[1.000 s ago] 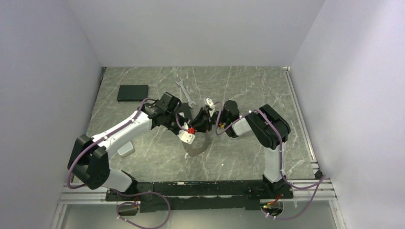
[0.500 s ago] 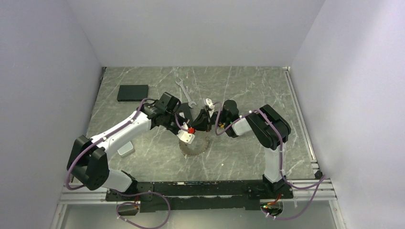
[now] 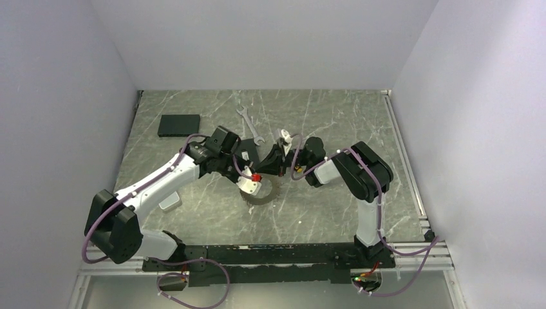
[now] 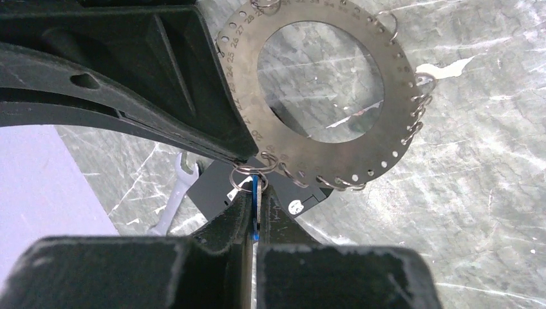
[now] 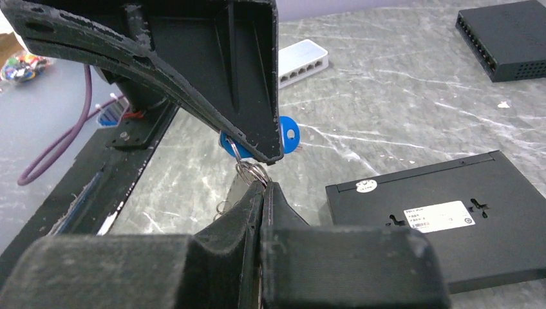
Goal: Remove the keys from the keyring
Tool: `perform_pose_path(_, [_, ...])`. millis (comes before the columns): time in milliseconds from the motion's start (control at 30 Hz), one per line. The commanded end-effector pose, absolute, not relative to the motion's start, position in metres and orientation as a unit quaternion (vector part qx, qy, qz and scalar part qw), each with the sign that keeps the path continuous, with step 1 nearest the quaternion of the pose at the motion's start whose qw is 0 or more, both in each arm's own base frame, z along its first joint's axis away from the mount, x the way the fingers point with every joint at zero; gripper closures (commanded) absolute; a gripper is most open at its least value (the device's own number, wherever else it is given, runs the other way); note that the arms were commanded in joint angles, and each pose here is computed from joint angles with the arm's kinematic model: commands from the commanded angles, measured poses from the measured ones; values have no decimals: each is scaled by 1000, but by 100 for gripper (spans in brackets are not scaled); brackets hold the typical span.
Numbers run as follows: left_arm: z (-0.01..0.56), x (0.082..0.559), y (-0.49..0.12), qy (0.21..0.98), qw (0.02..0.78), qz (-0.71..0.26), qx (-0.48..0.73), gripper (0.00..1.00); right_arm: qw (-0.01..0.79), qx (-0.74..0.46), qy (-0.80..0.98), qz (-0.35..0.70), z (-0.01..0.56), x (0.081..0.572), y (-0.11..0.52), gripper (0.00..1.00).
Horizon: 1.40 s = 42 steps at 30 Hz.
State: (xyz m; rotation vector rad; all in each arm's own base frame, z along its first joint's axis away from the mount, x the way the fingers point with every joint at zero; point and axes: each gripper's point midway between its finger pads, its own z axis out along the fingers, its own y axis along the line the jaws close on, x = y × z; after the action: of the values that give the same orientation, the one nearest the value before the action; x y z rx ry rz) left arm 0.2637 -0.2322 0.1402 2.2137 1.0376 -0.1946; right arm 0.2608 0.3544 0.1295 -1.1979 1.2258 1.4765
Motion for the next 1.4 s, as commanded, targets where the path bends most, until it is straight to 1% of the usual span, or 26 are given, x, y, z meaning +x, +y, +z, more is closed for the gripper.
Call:
perform_pose_path(0, [147, 260, -230, 403, 351, -69, 842, 100, 449, -449, 481, 605, 147, 266, 352, 100])
perform_pose_path(267, [135, 253, -226, 399, 346, -68, 846, 100, 437, -397, 495, 637, 156, 268, 352, 100])
perform_pose_path(467, [127, 252, -228, 391, 343, -60, 852, 100, 434, -383, 502, 643, 154, 270, 352, 100])
perform_pose_path(600, [122, 244, -228, 392, 329, -63, 857, 89, 439, -382, 499, 642, 158, 270, 352, 100])
perform_pose_path(667, [122, 240, -226, 396, 322, -67, 857, 86, 441, -383, 498, 641, 159, 270, 351, 100])
perform_pose_path(700, [122, 238, -225, 398, 318, -69, 858, 83, 443, -385, 496, 640, 160, 270, 351, 100])
perform_pose_path(767, [123, 235, -223, 412, 310, -77, 853, 72, 447, -389, 493, 637, 161, 269, 351, 100])
perform_pose_path(833, [126, 229, -220, 435, 298, -93, 845, 66, 449, -392, 491, 636, 162, 268, 350, 100])
perform_pose_path(967, [137, 210, -217, 490, 261, -147, 819, 61, 455, -403, 482, 631, 165, 266, 349, 100])
perform_pose_path(1033, [142, 201, -216, 529, 250, -172, 792, 59, 460, -411, 474, 628, 168, 264, 348, 100])
perform_pose_path(1133, [152, 191, -219, 598, 232, -221, 735, 60, 467, -422, 464, 623, 172, 262, 347, 100])
perform_pose_path(1233, [166, 206, -219, 693, 233, -259, 631, 62, 477, -431, 455, 616, 177, 260, 346, 100])
perform_pose_path(1367, [199, 240, -209, 783, 228, -336, 472, 63, 484, -435, 452, 610, 178, 259, 345, 100])
